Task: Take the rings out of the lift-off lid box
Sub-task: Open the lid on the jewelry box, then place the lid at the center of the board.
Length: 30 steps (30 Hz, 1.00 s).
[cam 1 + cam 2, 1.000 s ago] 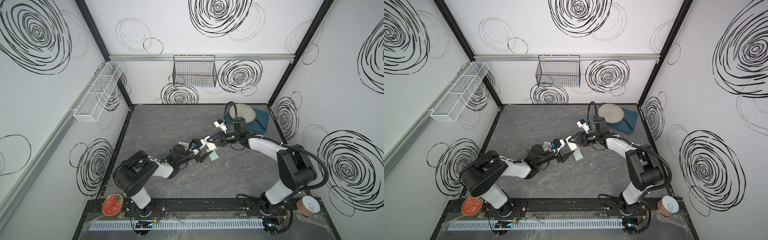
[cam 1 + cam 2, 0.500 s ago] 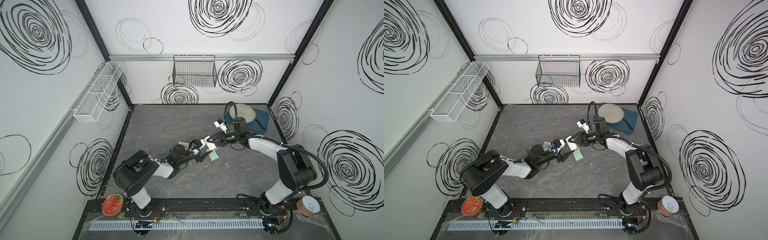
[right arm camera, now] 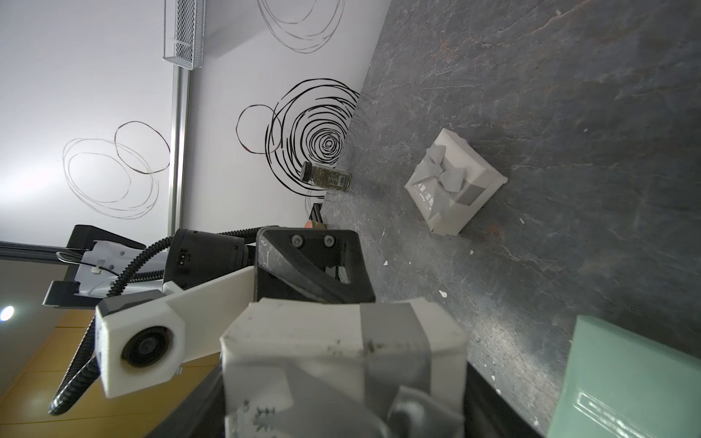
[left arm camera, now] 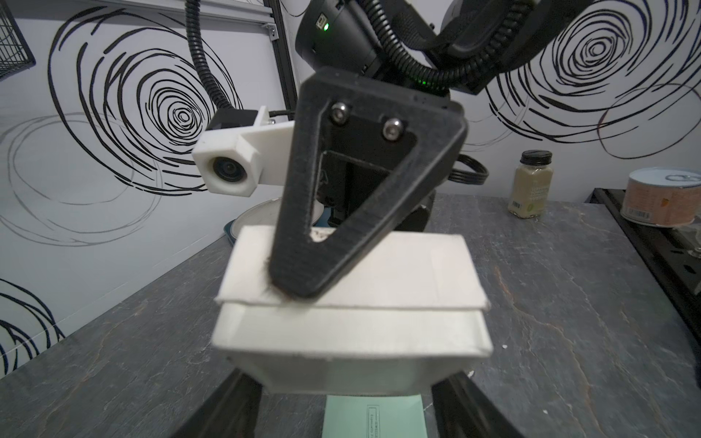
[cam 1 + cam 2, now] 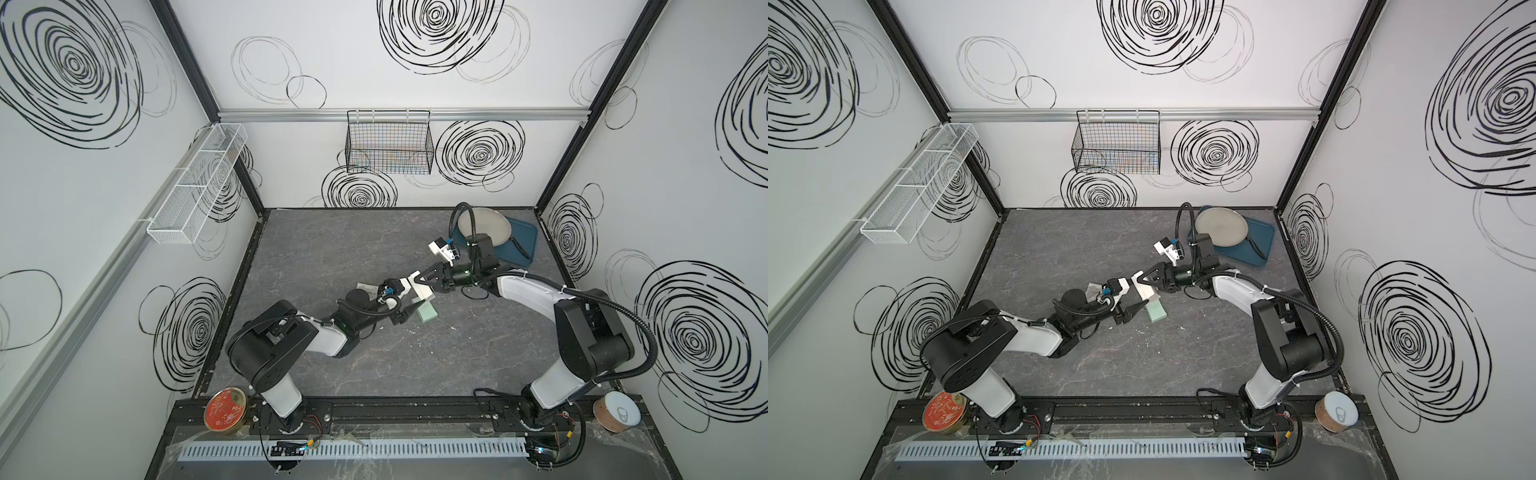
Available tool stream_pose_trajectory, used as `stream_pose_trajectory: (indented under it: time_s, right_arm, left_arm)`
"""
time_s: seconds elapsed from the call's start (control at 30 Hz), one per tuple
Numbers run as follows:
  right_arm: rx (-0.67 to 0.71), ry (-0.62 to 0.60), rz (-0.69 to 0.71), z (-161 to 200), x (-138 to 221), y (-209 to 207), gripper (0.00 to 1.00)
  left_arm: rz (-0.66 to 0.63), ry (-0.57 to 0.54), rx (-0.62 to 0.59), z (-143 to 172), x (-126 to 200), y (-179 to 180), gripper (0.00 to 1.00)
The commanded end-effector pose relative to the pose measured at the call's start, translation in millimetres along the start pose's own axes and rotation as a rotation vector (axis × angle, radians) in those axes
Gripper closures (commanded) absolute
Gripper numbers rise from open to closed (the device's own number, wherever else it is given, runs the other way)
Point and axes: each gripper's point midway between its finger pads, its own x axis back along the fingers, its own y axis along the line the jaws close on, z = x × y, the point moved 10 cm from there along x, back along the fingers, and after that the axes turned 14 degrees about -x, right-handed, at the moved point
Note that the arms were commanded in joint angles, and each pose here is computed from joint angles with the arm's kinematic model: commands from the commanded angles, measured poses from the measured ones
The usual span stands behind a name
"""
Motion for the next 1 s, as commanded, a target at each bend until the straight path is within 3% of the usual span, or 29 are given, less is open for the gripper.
stream_pose_trajectory:
  time_s: [0.0,0.43,0.6,0.67,0.97]
  right_arm:
    - [0.035,-0.042,-0.013,-5,12,8,0.25]
    - [0.029,-0.079,-0.012,-7,27,9,0.25]
    - [0.009,-0.156,0.045,-7,49,0,0.25]
    - [-0.002,-0.209,0.127,-7,58,-7,0.25]
    - [-0.081,-0.41,0.733,-26,78,-54,0.25]
  left_arm:
    - [-0.05,-0.059,-0.012,-7,6,8,0.3]
    - [-0.057,-0.061,-0.008,-7,10,9,0.3]
    - [-0.057,-0.062,-0.008,-8,12,9,0.3]
    - [-0.057,-0.064,-0.008,-9,13,9,0.3]
    - [-0.049,-0.073,-0.011,-16,17,7,0.3]
